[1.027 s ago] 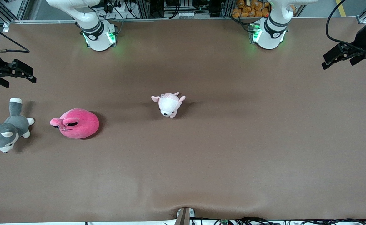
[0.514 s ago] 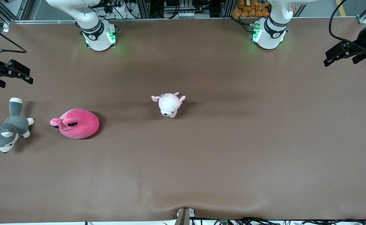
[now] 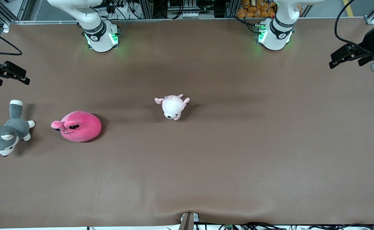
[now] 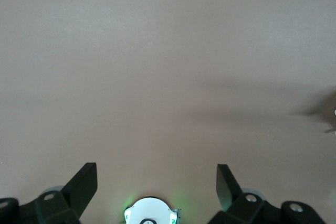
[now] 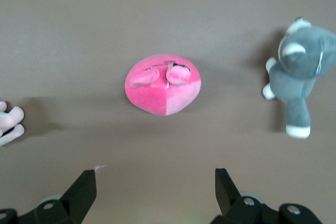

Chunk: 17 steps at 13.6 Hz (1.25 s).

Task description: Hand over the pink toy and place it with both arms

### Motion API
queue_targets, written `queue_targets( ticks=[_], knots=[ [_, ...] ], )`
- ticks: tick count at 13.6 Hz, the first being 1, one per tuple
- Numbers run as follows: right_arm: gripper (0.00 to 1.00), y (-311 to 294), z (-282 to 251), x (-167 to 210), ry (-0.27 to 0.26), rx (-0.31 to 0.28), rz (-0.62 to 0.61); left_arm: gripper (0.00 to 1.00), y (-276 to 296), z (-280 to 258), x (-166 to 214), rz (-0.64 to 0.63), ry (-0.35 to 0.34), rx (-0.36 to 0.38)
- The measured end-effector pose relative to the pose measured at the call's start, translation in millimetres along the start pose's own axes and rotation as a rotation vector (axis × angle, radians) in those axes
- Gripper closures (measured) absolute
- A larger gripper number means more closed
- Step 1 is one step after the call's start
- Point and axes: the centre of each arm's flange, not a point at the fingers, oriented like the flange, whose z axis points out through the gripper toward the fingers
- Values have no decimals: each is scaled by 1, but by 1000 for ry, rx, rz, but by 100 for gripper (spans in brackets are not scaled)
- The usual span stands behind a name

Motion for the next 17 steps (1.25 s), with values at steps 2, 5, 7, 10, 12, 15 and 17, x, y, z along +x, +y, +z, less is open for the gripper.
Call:
queue_targets(
  ticks=[2,5,7,10,12,15,17],
  knots=[
    [0,-1,0,-1,-5,0,34,0,1,0,0,3,5,6],
    [0,-1,1,-1,-6,0,26,0,-3,-3,5,1,23,50],
    [0,-1,0,-1,-10,0,13,0,-4,-4,7,5,25,54],
    [0,0,-6,-3,-11,0,9,0,-7,-4,7,32,24,54],
    [0,2,-8,-3,-10,0,13,0,-8,-4,8,36,24,54],
    [0,5,-8,-3,-11,-2,17,0,-8,-4,8,37,24,54],
    [0,3,-7,-3,-13,-3,14,0,-7,-7,12,37,31,52]
  ],
)
